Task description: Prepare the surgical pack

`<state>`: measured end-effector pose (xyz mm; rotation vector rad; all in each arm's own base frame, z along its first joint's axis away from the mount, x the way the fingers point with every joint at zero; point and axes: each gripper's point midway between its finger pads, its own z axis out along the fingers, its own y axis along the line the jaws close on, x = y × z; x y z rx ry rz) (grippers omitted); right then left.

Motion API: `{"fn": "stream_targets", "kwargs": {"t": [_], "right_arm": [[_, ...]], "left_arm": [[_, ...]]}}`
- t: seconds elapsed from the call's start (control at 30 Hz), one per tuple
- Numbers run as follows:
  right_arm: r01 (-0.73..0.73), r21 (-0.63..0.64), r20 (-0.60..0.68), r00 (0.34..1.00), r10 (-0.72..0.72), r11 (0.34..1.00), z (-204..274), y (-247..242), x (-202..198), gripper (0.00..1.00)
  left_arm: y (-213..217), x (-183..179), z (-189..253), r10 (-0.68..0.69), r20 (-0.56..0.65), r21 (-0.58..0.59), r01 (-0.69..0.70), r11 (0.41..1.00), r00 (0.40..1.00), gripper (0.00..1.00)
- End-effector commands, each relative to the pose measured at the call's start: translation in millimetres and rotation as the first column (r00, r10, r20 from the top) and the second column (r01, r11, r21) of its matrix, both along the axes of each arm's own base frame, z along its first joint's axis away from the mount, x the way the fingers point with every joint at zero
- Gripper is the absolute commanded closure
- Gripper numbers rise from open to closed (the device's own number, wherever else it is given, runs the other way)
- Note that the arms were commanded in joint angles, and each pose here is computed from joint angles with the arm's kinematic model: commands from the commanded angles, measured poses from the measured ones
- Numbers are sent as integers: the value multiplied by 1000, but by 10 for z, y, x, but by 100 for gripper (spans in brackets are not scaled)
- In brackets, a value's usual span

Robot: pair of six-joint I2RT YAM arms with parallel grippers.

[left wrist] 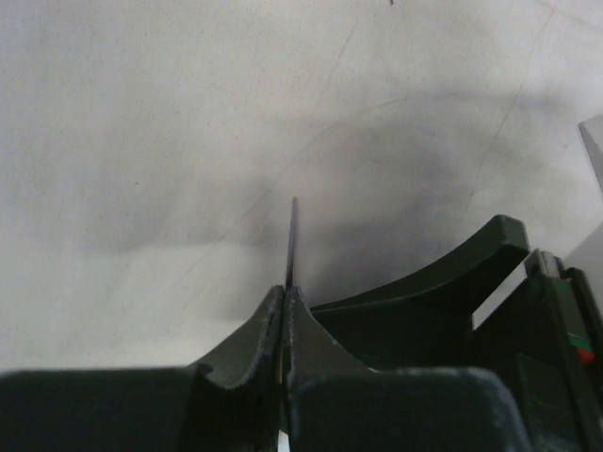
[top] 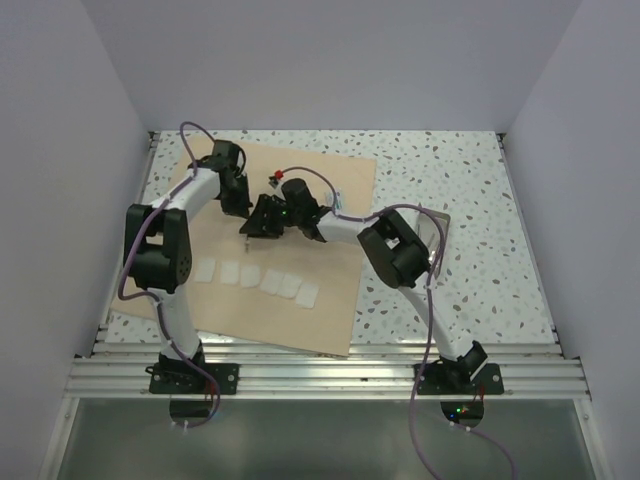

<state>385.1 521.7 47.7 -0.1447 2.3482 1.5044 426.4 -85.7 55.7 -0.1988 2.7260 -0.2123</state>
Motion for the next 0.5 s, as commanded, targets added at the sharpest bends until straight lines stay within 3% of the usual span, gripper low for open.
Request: {"fn": "stream_targets", "kwargs": {"t": [0.0,0.1,0.13,0.17,0.2,0.23,0.3,0.4,0.47], "right_arm": [[0,84,34,999,-3,996,244,148,25,55],[4,90,27,1000,-7,996,255,124,9,77],[6,79,17,1000,-8,997,241,109,-16,95],[4,75,10,1000,-5,997,279,77,-43,100],[5,65,9,1000,-6,998,289,40,-52,100],[16,54,2,1000,-16,998,334,-52,-58,100],[31,41,5,999,-31,999,392,-196,-4,100],[45,-21,17,999,-44,999,564,-480,-46,100],[88,-130,-38,995,-93,988,384,-875,-67,100]], "left_arm": [[-79,18,286,0,57,-47,3,999,998,100],[-90,14,310,-1,59,-54,4,999,998,100],[-97,27,348,-4,68,-57,8,998,998,100],[-90,35,379,-2,74,-54,6,999,997,90],[-74,40,401,5,79,-51,-1,999,997,87],[-62,53,479,7,102,-47,-3,999,995,76],[-21,49,551,14,115,-31,-10,999,993,64],[85,46,725,31,144,-1,-31,1000,989,57],[129,22,905,43,181,11,-45,999,983,50]]}}
